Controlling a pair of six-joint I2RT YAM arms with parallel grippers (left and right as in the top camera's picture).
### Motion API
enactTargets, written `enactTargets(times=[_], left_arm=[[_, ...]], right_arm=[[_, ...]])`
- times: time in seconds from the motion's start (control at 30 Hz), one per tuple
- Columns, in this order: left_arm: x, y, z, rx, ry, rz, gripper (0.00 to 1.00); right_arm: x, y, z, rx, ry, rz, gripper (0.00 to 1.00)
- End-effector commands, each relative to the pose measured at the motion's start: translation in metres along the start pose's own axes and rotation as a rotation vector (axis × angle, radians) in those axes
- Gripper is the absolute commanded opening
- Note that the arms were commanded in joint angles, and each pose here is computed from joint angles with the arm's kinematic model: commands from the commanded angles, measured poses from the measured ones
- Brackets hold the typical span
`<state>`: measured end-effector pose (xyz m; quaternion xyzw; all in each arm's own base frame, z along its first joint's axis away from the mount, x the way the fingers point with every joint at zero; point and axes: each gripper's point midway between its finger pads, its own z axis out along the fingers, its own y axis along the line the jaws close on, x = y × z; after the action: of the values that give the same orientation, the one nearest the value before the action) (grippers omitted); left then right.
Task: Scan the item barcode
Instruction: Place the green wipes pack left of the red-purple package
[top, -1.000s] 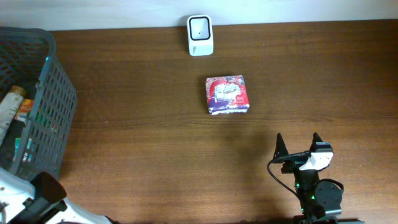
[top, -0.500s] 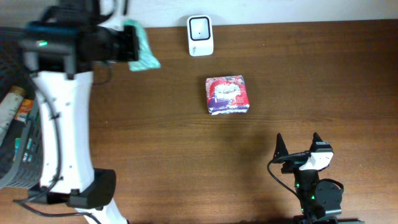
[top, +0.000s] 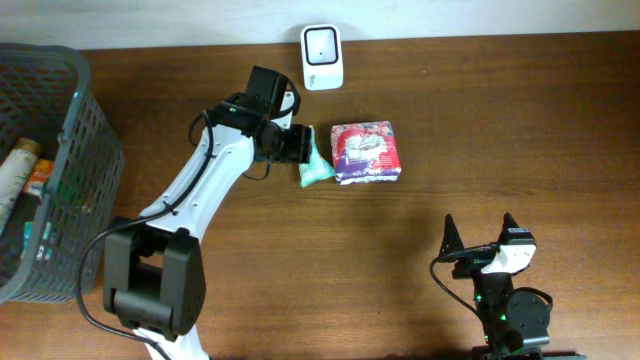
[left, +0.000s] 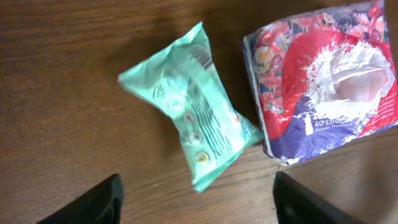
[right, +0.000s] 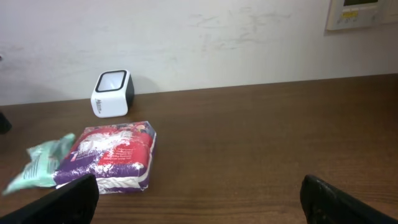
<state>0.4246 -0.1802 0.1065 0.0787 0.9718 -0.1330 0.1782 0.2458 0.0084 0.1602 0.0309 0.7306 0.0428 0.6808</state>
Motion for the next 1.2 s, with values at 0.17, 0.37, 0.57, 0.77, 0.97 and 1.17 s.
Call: enactTargets(times=[0.17, 0.37, 0.57, 0.77, 0.97, 1.17], left_arm=[[-0.091, 0.035, -0.212, -0.022, -0.397, -0.066, 0.80], [-0.040, 0.208, -0.397, -0.374, -0.749, -0.433, 0.99], [-0.003, 0.335, -0.391, -0.646, -0.674, -0.678, 0.97], [0.057, 0.421, -0.308, -0.891, -0.275, -0.835, 0.85], [0.086, 0.428, -0.244, -0.558, -0.146, -0.947, 0.89], [0.065, 0.419, -0.196, -0.405, -0.111, -0.866, 0.99]], right_arm=[[0.004, -0.001, 0.000, 0.008, 0.005, 0.003, 0.99], [0.004, -0.001, 0.000, 0.008, 0.005, 0.003, 0.98], [0.004, -0.001, 0.000, 0.008, 0.005, 0.003, 0.99], [0.004, -0.001, 0.000, 0.008, 0.005, 0.003, 0.99], [0.004, -0.001, 0.000, 0.008, 0.005, 0.003, 0.99], [0.004, -0.001, 0.000, 0.008, 0.005, 0.003, 0.99]])
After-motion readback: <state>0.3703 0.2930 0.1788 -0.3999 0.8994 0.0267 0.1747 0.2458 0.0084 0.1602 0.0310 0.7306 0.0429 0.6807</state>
